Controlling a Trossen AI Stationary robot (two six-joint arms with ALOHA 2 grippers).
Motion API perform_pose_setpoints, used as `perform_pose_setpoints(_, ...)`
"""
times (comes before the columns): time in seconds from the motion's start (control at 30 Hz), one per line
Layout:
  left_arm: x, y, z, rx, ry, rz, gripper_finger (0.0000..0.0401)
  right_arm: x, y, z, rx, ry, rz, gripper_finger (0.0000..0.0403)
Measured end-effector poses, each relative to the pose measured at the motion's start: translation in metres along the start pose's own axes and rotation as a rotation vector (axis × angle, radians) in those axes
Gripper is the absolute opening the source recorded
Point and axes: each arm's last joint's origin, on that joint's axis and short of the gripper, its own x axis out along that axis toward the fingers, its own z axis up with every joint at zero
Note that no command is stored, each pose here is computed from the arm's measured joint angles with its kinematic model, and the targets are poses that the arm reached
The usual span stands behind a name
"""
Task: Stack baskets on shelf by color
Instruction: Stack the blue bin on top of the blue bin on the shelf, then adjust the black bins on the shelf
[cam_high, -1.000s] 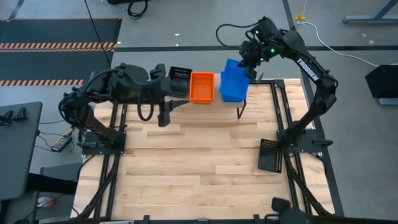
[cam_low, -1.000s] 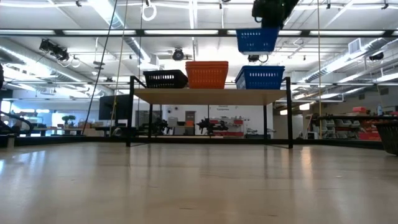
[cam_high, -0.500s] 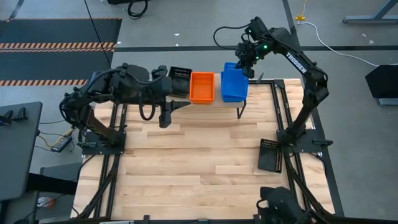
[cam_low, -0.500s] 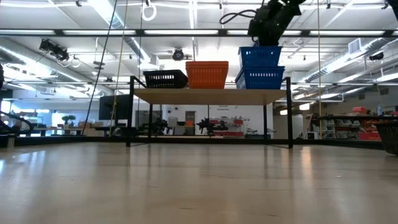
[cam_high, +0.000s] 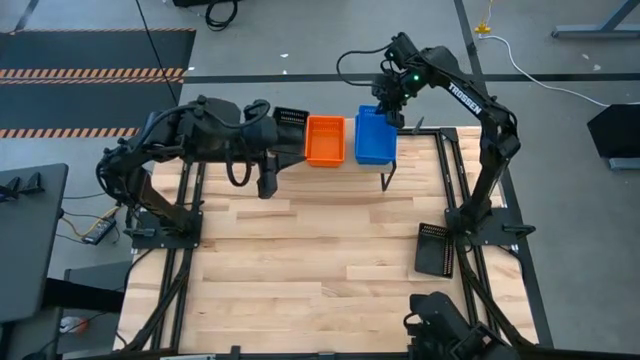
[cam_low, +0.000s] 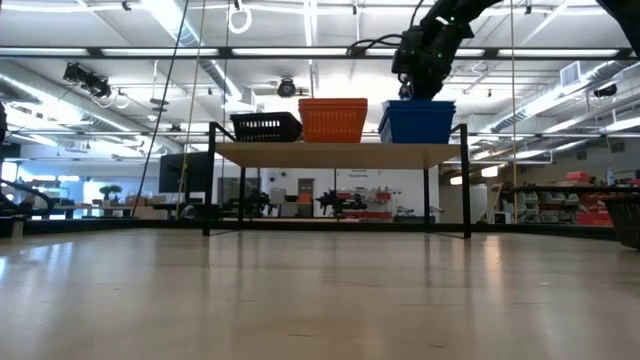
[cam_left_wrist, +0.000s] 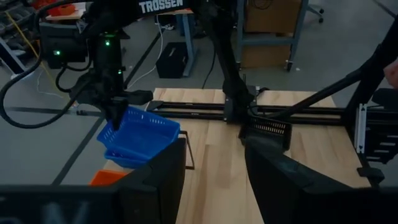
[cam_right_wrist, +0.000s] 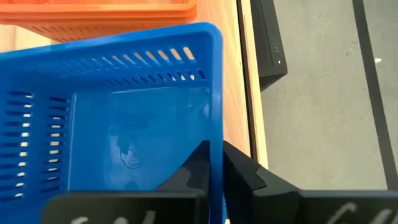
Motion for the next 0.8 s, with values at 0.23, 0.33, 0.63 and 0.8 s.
perform_pose_setpoints(0.23,0.003,0.018,-0.010,0.008,0.108,0.067,0.0172,0.000,-0.002,0.001,-0.007,-0.014,-0.014,0.0080)
perform_pose_setpoints(0.33,0.004,0.033,-0.019,0.017,0.196,0.106,0.0172,0.000,-0.001,0.002,-0.009,-0.014,-0.014,0.0106)
perform_pose_setpoints(0.63,0.009,0.076,-0.044,0.056,0.458,0.182,0.0172,0.002,0.000,0.006,-0.017,0.013,-0.071,0.0176)
perform_pose_setpoints(0.8,0.025,0.104,-0.061,0.058,0.604,0.150,0.0172,-0.008,0.003,0.007,0.066,0.010,-0.134,0.0185)
